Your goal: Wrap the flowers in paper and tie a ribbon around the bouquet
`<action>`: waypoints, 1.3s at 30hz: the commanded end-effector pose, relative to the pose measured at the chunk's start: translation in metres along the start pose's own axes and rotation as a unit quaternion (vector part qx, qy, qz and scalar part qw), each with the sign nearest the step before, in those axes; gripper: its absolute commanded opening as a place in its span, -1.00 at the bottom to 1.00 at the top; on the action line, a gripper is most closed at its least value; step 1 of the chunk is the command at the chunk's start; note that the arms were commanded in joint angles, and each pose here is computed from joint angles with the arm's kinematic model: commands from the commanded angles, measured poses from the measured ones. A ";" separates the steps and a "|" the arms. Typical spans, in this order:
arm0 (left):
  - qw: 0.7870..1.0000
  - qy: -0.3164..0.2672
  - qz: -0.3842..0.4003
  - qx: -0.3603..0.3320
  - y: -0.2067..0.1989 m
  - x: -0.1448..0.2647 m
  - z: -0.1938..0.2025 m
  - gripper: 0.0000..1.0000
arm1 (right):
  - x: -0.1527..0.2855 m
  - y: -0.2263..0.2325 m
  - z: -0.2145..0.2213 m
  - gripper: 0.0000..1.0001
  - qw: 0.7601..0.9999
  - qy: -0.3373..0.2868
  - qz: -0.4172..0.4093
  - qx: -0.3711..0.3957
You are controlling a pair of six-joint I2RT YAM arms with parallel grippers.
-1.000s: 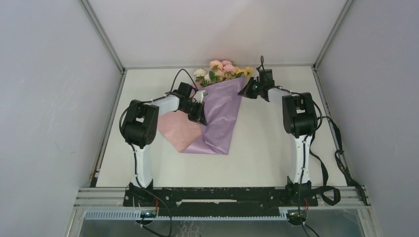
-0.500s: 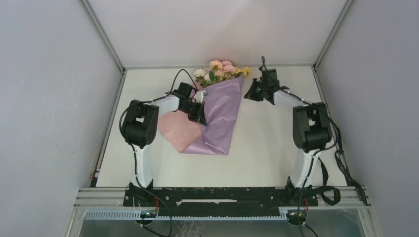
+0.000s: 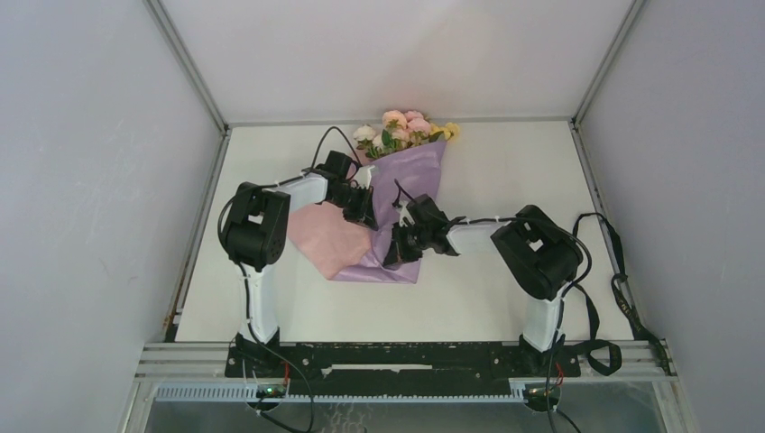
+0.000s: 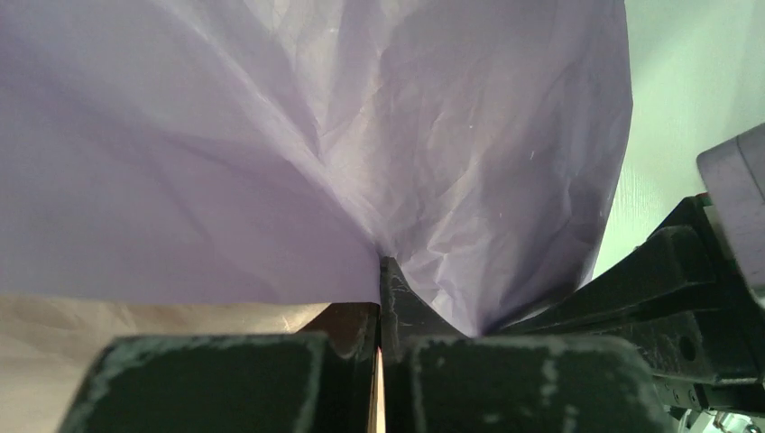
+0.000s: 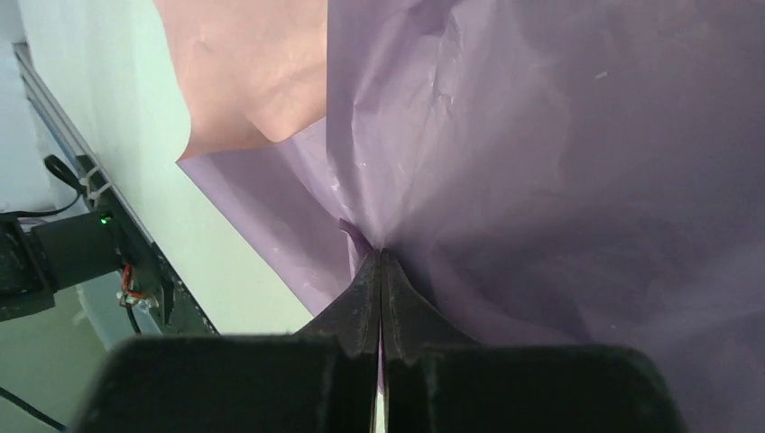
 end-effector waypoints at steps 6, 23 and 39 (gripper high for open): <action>0.999 0.012 -0.021 -0.027 -0.003 0.011 -0.005 -0.45 | -0.012 -0.026 0.025 -1.00 0.999 -0.009 0.020 -0.027; 0.884 0.120 -0.039 -0.450 -0.101 0.035 0.078 -0.76 | -0.013 -0.048 0.023 -1.00 0.991 -0.023 -0.002 -0.134; 0.779 0.321 -0.086 -0.532 -0.077 0.018 0.145 -0.87 | -0.010 -0.056 0.032 -1.00 0.990 -0.035 0.018 -0.135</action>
Point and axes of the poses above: each gripper's point midway between its finger pads, its own x axis back along the fingers, its own y axis along the line the jaws close on, z = x × y, the point moved 8 cm from there along x, back along the fingers, and after that the axes turned 14 degrees about -x, right-handed, at the moved point
